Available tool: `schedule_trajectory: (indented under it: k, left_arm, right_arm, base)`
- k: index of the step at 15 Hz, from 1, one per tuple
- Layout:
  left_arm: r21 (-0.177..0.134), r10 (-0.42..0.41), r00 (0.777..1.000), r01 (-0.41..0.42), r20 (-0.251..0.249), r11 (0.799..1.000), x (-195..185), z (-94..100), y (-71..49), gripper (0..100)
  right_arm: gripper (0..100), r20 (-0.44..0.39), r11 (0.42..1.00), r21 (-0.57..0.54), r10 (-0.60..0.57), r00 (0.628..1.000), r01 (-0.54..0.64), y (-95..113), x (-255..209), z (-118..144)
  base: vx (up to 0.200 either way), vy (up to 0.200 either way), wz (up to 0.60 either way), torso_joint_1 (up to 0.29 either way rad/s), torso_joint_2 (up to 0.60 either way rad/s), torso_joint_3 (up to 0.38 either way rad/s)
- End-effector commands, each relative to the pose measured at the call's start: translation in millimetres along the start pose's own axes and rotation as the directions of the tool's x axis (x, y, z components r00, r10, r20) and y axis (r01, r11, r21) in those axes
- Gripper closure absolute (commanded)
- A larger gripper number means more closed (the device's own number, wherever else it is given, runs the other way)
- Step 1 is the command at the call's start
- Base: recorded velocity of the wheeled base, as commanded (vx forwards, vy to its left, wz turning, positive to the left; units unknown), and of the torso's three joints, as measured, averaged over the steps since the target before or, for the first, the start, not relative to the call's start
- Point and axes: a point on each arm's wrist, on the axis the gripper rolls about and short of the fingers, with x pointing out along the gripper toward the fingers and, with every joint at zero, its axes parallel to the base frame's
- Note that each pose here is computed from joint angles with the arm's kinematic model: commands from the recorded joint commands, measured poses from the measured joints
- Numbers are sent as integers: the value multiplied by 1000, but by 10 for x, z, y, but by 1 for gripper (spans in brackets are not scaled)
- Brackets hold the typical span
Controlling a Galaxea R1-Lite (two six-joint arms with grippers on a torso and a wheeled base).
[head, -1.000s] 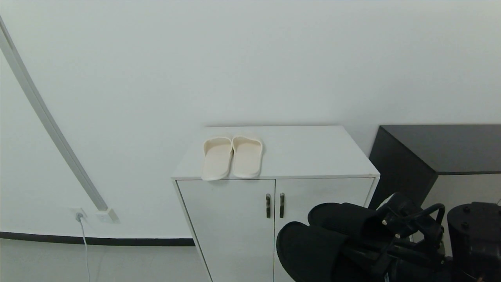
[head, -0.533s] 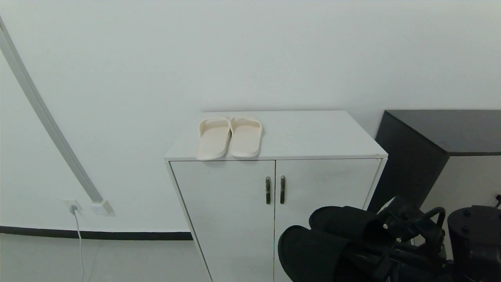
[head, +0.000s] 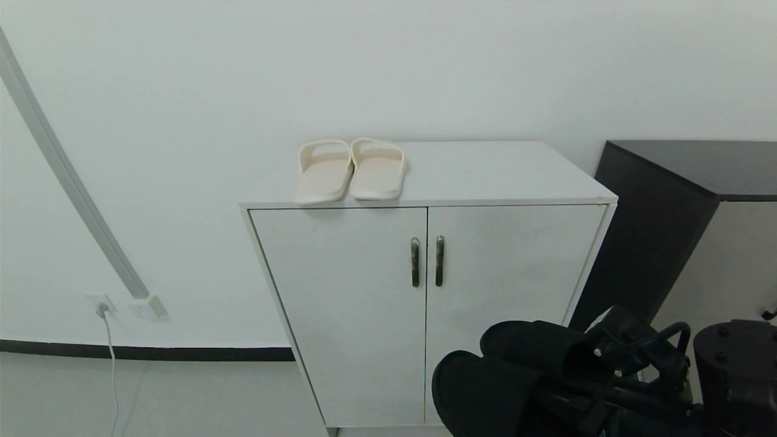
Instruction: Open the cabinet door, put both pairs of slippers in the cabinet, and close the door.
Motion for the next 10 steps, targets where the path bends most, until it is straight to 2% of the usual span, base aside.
schedule_trajectory:
  k: [1, 2, 10]
  left_arm:
    - [20, 3, 1000, -3, 0, 1000, 0, 0, 1, 0]
    - [43, 0, 1000, 0, -2, 999, 0, -2, 0, 0]
    - [39, 0, 1000, 0, -3, 999, 1, -2, 0, 0]
  right_arm:
    - [100, -1, 1000, 0, 0, 1000, 0, 1, 1, -2]
    - [100, -2, 1000, -1, 0, 1000, 0, 1, 4, -4]
    - [100, -7, 1000, -15, 1, 1000, -1, 3, 3, -15]
  base:
    - [0, 0, 0, -163, 496, 334]
    - [0, 0, 0, -149, 491, 320]
    - [0, 0, 0, -105, 466, 352]
